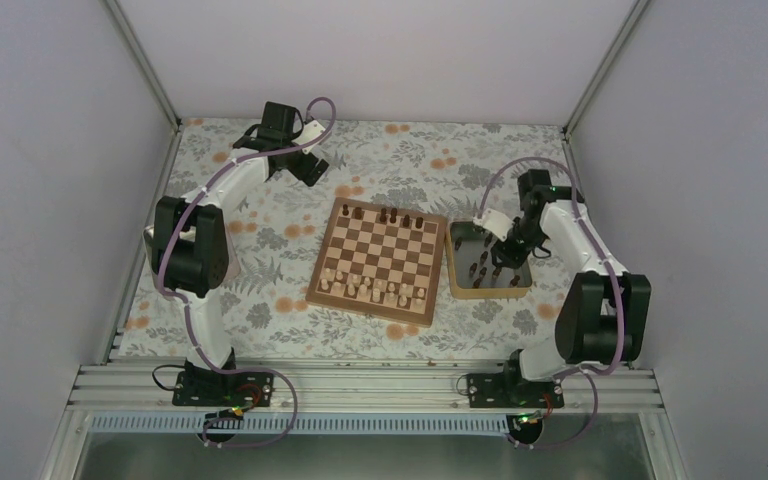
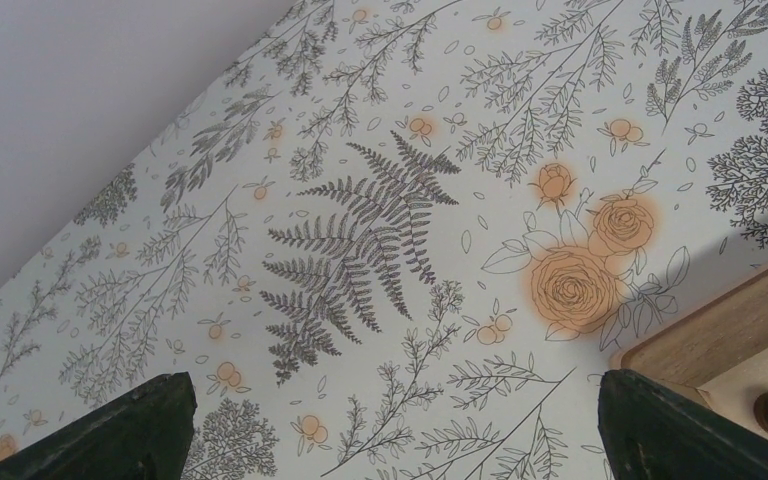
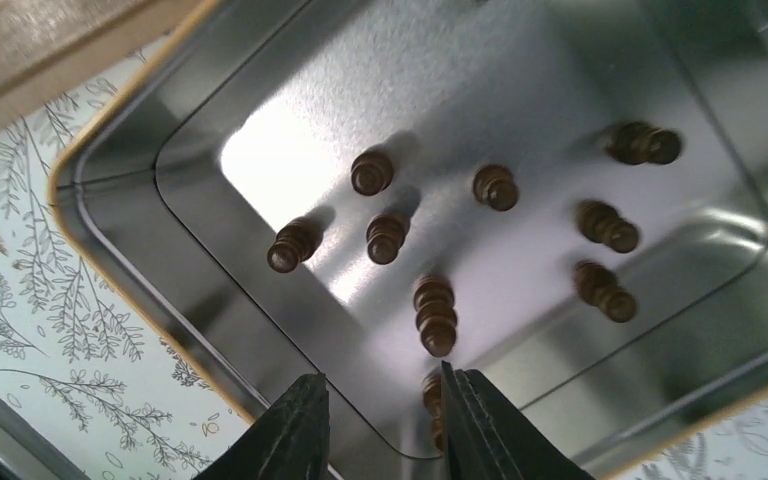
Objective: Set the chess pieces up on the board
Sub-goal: Pick up the chess piece from the storage box.
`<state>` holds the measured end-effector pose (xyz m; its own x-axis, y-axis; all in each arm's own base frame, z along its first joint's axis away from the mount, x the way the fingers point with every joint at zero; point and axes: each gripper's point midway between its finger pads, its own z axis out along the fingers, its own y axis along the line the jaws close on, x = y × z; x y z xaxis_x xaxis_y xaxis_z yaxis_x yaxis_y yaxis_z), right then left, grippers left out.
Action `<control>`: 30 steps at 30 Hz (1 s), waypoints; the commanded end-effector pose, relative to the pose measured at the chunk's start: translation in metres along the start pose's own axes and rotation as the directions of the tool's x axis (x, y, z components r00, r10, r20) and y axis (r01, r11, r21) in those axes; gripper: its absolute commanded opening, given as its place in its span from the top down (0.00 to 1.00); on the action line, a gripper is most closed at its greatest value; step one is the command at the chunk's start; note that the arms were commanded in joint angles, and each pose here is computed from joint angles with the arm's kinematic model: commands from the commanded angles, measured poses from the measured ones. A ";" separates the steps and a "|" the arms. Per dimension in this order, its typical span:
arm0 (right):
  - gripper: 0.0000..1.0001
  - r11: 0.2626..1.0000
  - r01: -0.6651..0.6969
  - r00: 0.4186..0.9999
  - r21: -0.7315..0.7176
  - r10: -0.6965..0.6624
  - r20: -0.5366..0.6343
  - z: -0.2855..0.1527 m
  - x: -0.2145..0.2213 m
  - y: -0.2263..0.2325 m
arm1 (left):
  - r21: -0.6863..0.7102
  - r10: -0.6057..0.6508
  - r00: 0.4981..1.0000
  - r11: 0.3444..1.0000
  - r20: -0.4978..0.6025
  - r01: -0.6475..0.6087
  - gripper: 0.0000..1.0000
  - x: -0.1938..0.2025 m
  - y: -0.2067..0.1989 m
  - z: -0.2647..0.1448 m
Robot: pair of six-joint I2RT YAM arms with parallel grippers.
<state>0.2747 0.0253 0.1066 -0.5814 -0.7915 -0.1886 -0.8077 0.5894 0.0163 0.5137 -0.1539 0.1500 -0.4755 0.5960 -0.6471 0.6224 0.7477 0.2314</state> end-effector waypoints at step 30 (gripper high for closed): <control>0.75 0.995 -0.097 0.992 0.024 0.098 -0.085 0.056 0.029 -0.022 | 0.030 0.011 1.000 0.999 -0.005 -0.011 0.00 -0.002 -0.010 0.006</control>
<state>0.2852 0.0013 0.0519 -0.6481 -0.7529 -0.1145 -0.7574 0.6529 -0.0069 0.5123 -0.1574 0.1474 -0.4756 0.6007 -0.6427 0.6289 0.7430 0.2290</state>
